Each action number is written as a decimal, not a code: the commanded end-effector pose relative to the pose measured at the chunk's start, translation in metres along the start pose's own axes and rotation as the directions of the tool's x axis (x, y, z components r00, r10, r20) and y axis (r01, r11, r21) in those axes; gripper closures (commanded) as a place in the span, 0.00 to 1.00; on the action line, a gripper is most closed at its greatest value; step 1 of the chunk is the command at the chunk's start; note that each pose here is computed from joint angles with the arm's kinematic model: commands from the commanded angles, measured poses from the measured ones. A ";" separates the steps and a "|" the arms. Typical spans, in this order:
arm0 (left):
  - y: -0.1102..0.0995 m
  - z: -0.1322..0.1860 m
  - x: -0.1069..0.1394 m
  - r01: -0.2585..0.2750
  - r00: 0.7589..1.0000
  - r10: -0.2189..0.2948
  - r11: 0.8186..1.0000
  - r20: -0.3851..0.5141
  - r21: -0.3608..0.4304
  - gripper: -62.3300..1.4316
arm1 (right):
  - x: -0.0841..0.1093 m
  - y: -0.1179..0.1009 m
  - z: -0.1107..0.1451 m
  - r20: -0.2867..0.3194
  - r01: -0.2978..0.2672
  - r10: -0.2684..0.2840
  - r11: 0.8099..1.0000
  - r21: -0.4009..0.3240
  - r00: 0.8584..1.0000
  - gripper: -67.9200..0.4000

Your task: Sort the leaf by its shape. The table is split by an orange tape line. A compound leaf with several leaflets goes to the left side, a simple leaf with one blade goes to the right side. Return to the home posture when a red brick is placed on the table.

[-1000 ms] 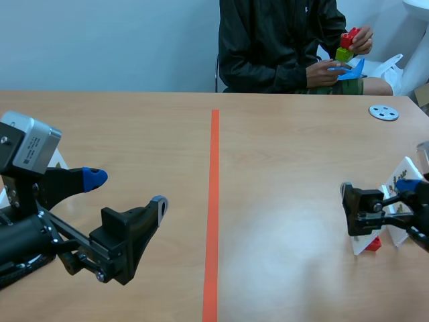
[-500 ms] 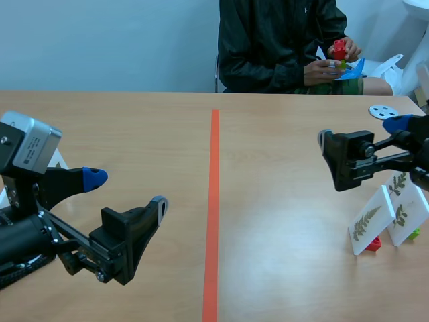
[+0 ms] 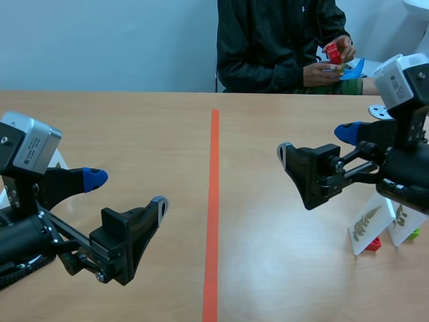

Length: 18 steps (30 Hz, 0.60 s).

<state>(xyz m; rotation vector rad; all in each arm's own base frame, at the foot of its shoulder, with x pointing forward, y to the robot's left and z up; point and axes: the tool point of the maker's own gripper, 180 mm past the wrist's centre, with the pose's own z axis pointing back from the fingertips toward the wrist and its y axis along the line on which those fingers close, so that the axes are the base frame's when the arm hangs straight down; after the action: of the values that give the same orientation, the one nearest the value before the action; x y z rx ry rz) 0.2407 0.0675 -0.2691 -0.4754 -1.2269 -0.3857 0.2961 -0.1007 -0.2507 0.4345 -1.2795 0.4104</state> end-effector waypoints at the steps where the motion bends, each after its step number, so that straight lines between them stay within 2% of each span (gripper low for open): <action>1: 0.000 0.000 0.010 0.007 0.999 -0.007 1.000 0.034 -0.003 0.00 | 0.002 0.003 -0.004 0.007 0.008 -0.008 1.000 0.004 1.000 0.00; 8: 0.000 0.000 0.010 0.007 0.999 -0.007 1.000 0.034 -0.003 0.00 | -0.013 0.023 -0.005 -0.049 0.030 -0.029 1.000 0.008 0.998 0.00; 14: 0.000 0.000 0.010 0.007 0.999 -0.007 1.000 0.034 -0.002 0.00 | -0.010 0.035 0.010 -0.067 -0.014 0.012 1.000 -0.022 0.998 0.00; 18: 0.000 0.000 0.010 0.007 0.999 -0.007 1.000 0.034 -0.002 0.00 | -0.014 0.044 0.018 -0.086 -0.002 -0.001 0.999 -0.032 0.996 0.00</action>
<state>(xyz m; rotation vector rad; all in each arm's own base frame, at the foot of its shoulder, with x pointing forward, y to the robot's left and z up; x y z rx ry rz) 0.2407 0.0675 -0.2691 -0.4754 -1.2269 -0.3857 0.2542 -0.0739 -0.2605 0.3851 -1.1856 0.4042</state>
